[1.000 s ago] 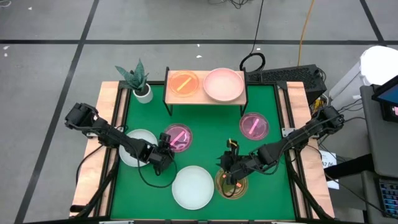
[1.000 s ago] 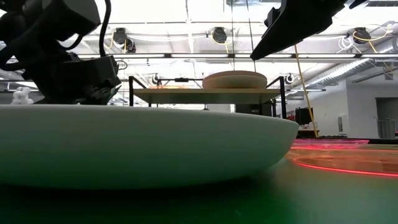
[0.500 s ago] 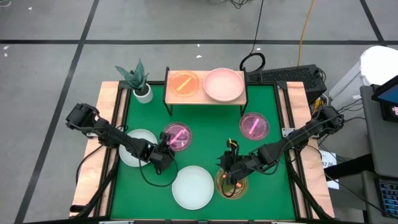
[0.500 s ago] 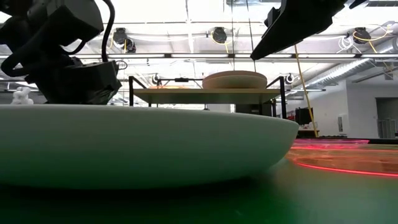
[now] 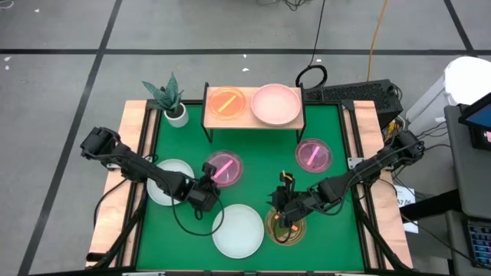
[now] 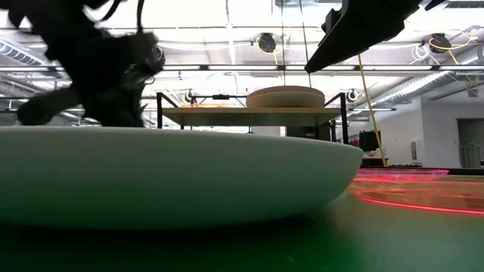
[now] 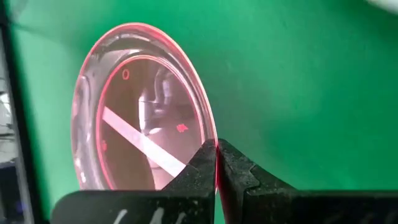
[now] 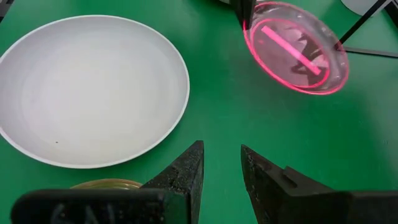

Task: Place and stack plates onto a shelf
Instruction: Stack the left transparent pink plate on top of the transparent orange plate on the shelf

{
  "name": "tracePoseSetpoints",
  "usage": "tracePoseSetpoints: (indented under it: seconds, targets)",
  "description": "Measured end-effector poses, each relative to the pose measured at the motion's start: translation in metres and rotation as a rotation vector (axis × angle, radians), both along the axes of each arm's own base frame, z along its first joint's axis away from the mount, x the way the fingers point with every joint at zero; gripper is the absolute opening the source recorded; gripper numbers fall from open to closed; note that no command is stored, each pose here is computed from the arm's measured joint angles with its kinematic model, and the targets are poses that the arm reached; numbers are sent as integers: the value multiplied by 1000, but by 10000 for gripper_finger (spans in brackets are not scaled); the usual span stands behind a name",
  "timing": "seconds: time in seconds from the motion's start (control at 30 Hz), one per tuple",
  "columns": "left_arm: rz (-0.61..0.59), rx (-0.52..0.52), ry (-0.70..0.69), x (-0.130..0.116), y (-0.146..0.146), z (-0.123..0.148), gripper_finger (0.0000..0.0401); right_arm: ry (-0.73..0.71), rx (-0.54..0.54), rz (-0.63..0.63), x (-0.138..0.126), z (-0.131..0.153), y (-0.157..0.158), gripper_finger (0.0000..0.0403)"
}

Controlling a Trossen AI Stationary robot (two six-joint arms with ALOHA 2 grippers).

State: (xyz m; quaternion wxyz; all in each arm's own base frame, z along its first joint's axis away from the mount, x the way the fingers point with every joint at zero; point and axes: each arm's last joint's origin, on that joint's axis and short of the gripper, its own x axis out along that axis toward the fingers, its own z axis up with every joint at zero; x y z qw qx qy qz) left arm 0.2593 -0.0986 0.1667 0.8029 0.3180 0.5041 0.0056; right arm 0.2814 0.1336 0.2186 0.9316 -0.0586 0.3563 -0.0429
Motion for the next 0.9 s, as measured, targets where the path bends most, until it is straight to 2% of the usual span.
tracePoseSetpoints:
  seconds: [0.47,0.7,0.9]
  targets:
    - [-59,172,-17,28,1,69,4,0,0,0,0,0,0,89]
    - [14,212,-26,42,32,104,3,-1,5,-3,0,0,0,89]
    - [91,238,-44,38,74,126,3,-4,20,-16,0,0,0,89]
